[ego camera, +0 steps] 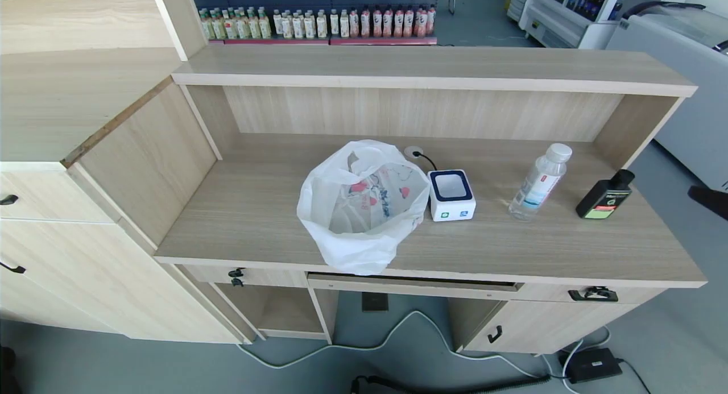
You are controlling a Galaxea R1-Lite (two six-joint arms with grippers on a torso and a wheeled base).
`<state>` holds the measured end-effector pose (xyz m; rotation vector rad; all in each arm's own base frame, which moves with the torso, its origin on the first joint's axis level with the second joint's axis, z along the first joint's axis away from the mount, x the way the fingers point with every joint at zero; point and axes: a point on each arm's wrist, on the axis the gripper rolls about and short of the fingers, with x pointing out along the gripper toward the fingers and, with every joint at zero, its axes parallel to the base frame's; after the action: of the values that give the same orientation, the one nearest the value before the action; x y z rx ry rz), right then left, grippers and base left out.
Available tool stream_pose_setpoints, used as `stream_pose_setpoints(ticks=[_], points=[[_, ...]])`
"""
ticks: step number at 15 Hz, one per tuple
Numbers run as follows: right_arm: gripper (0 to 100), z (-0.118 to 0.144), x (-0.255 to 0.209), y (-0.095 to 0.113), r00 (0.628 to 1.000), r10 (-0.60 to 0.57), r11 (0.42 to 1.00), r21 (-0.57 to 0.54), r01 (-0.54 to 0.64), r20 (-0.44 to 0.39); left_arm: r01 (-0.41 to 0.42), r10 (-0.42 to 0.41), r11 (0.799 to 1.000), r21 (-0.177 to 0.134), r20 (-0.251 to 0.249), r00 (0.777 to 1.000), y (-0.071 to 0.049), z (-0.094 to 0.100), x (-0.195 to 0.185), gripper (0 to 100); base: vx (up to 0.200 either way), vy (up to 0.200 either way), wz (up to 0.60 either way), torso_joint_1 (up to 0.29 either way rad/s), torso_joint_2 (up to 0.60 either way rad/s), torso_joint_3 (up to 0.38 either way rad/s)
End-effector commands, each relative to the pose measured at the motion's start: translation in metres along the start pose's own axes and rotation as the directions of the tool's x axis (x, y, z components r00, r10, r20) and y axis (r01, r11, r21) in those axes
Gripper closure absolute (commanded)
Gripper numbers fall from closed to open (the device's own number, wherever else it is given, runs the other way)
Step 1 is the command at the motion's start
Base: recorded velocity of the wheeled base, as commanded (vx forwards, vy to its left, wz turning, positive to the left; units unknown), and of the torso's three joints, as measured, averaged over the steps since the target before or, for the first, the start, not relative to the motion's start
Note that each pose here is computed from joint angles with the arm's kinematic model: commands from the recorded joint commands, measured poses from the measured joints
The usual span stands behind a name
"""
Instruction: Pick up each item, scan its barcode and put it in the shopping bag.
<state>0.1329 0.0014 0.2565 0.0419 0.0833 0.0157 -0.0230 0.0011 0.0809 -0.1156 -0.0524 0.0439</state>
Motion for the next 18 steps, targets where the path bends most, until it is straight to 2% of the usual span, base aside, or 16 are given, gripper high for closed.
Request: stream_pose_setpoints(ticks=[1, 3, 6, 11, 18], points=[[0, -0.022, 0.094, -0.01, 0.993, -0.018, 1.0, -0.024, 0.016, -0.114, -0.001, 0.001, 1.0, -0.001, 0.001, 1.0, 0.0, 0.0, 0.0, 0, 0.0, 0.0, 0.0, 0.0, 0.0, 0.0], [0, -0.049, 0.142, -0.025, 0.986, -0.096, 0.993, -0.082, 0.085, -0.137, -0.001, 0.001, 1.0, -0.001, 0.001, 1.0, 0.0, 0.0, 0.0, 0, 0.0, 0.0, 0.0, 0.0, 0.0, 0.0], [0, -0.071, 0.17, -0.028, 0.975, -0.094, 0.995, -0.058, 0.084, -0.2, -0.001, 0.001, 1.0, -0.001, 0.001, 1.0, 0.0, 0.0, 0.0, 0, 0.0, 0.0, 0.0, 0.0, 0.0, 0.0], [0, -0.09, 0.213, -0.027, 0.984, -0.082, 0.996, -0.039, 0.077, -0.16, -0.001, 0.001, 1.0, -0.001, 0.001, 1.0, 0.0, 0.0, 0.0, 0, 0.0, 0.0, 0.0, 0.0, 0.0, 0.0], [0, -0.099, 0.266, -0.006, 0.993, -0.06, 0.997, -0.052, 0.055, -0.103, -0.001, 0.001, 1.0, -0.001, 0.001, 1.0, 0.0, 0.0, 0.0, 0, 0.0, 0.0, 0.0, 0.0, 0.0, 0.0]])
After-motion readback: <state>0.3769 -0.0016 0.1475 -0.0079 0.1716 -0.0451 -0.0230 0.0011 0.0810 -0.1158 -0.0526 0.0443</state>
